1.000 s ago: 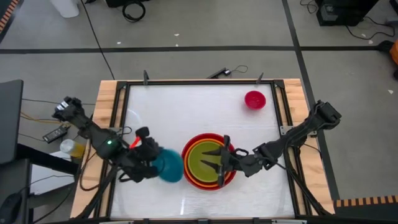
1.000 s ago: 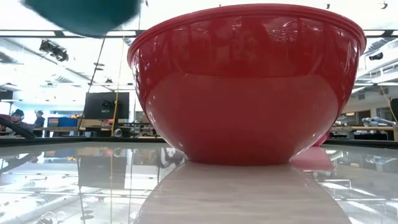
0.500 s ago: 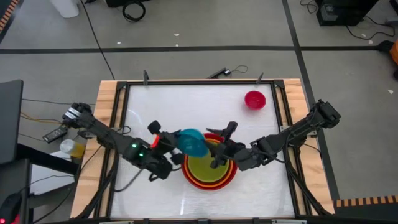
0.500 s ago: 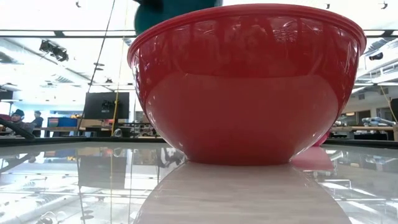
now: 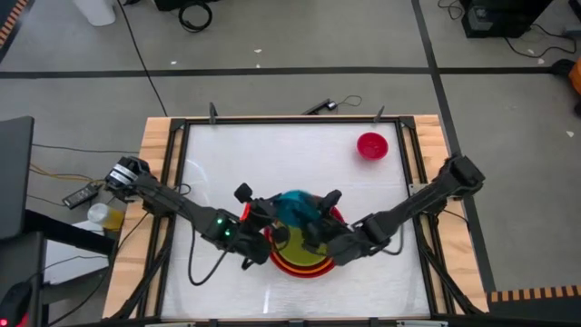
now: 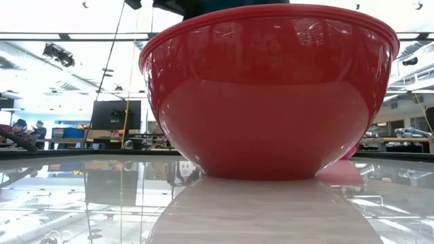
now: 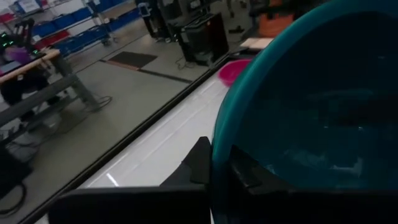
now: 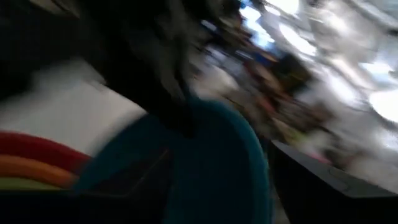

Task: Nest bowls inside each other
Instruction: Stack the blue bowl on top of the green bowl

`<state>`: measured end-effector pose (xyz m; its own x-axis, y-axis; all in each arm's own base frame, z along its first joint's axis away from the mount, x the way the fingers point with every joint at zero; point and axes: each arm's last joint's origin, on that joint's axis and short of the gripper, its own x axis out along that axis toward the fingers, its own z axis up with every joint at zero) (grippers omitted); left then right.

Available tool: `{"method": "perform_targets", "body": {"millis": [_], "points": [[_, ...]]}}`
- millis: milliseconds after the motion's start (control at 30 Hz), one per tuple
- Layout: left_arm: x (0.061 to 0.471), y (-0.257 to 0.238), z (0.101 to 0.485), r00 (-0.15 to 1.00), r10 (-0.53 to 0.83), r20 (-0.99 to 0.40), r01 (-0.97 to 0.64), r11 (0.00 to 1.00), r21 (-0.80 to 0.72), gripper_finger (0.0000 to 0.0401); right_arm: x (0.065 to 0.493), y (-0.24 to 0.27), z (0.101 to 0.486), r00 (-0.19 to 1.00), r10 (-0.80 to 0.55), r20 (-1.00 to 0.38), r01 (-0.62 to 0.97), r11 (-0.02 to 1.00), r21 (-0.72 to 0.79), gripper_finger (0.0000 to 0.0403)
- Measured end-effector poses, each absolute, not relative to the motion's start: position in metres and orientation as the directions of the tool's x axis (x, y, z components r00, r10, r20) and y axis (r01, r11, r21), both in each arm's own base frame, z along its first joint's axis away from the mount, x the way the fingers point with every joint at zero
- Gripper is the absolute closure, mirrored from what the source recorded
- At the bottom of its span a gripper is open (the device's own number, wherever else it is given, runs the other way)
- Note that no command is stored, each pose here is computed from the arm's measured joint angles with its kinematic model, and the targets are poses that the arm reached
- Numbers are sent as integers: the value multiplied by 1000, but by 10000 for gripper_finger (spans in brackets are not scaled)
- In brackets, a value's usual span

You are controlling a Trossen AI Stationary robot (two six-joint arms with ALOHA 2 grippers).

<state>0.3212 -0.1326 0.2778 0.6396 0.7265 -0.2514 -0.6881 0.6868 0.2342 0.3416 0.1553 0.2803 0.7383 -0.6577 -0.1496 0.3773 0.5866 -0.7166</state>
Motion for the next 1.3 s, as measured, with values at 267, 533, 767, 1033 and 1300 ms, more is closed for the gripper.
{"method": "perform_targets", "body": {"millis": [267, 533, 767, 1033, 1300], "points": [[322, -139, 281, 661, 711, -240, -665, 703, 252, 387, 353, 154, 268, 527, -850, -22, 558, 365, -745, 190], [323, -140, 282, 697, 659, -282, -609, 752, 252, 366, 348, 165, 272, 561, -828, -23, 514, 370, -773, 361], [311, -151, 291, 734, 617, -284, -527, 781, 334, 278, 348, 166, 277, 578, -815, -24, 563, 420, -712, 361], [275, -177, 320, 829, 497, -257, -442, 863, 244, 224, 349, 169, 262, 747, -649, -146, 517, 704, -486, 361], [254, -195, 329, 856, 469, -218, -422, 877, 231, 225, 347, 147, 234, 756, -458, -468, 417, 888, -196, 361]]}}
